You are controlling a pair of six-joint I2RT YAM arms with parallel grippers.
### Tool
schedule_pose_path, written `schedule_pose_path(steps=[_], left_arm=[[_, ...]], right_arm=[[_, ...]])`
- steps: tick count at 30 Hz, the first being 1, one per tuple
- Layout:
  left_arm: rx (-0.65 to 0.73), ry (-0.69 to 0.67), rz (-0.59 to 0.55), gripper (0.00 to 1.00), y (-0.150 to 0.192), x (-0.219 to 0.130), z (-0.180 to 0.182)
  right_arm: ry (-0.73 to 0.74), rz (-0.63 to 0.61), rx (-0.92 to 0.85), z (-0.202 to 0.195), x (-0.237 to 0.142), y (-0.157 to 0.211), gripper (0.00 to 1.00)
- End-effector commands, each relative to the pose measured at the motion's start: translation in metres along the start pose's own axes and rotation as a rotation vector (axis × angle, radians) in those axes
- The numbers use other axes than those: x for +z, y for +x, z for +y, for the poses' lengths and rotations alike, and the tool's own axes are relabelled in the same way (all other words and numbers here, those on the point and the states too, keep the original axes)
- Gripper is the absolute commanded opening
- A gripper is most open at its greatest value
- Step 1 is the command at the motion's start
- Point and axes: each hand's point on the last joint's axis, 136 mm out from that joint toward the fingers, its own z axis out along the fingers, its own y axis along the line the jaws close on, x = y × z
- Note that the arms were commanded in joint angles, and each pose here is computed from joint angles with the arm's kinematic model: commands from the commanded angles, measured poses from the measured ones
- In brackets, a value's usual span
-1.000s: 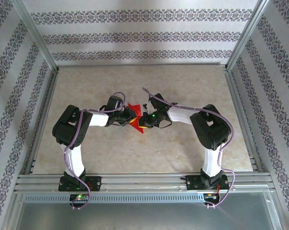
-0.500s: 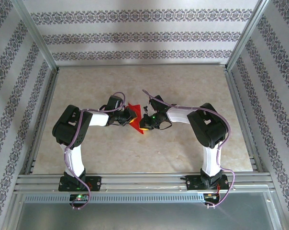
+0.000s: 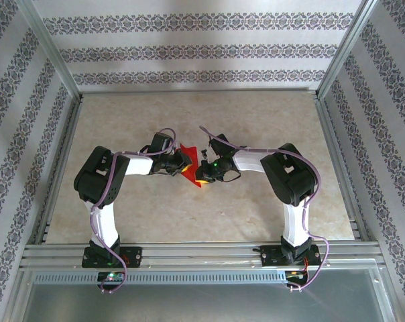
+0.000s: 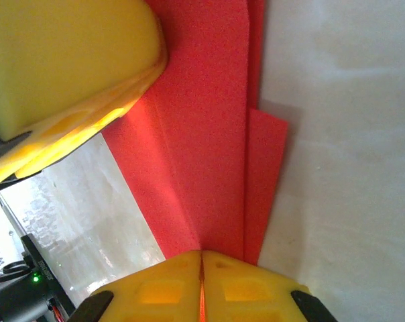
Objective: Fold a paper plane with a square sheet of paper (pick it up from the middle)
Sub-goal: Fourth fold the wing at the center of the table.
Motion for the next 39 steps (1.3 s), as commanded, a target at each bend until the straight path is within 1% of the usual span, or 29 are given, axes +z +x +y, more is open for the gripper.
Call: schedule_pose_path(steps=[1,5,14,20,27,29,35,39], left_arm=[[-0.055,-0.155,0.040,0.14,0.015,0.010,0.045],[-0.056,-0.169,0.039,0.14,0.015,0.009,0.048],[-0.061,-0.179,0.038,0.13,0.015,0.009,0.050],[-0.067,-0.186,0.043,0.13,0.016,0.010,0.052],[-0.068,-0.192,0.044,0.13,0.016,0.009,0.053],[-0.068,-0.193,0.045,0.13,0.016,0.010,0.053],[-0.070,-0.195,0.045,0.13,0.016,0.010,0.054],[-0.071,-0.197,0.049,0.13,0.017,0.011,0.055]], right_arm=[[-0.003,0.031,0.013,0.006,-0.008,0.012,0.10],[-0.012,0.032,0.000,0.014,-0.014,0.018,0.10],[0.030,0.075,0.040,-0.006,0.003,0.032,0.10],[0.049,0.094,0.054,-0.015,0.009,0.034,0.10],[0.014,0.054,0.019,0.006,-0.009,0.031,0.10],[0.013,0.052,0.021,0.007,-0.011,0.033,0.10],[0.053,0.094,0.057,-0.013,0.002,0.045,0.10],[0.066,0.099,0.072,-0.019,0.006,0.044,0.09]])
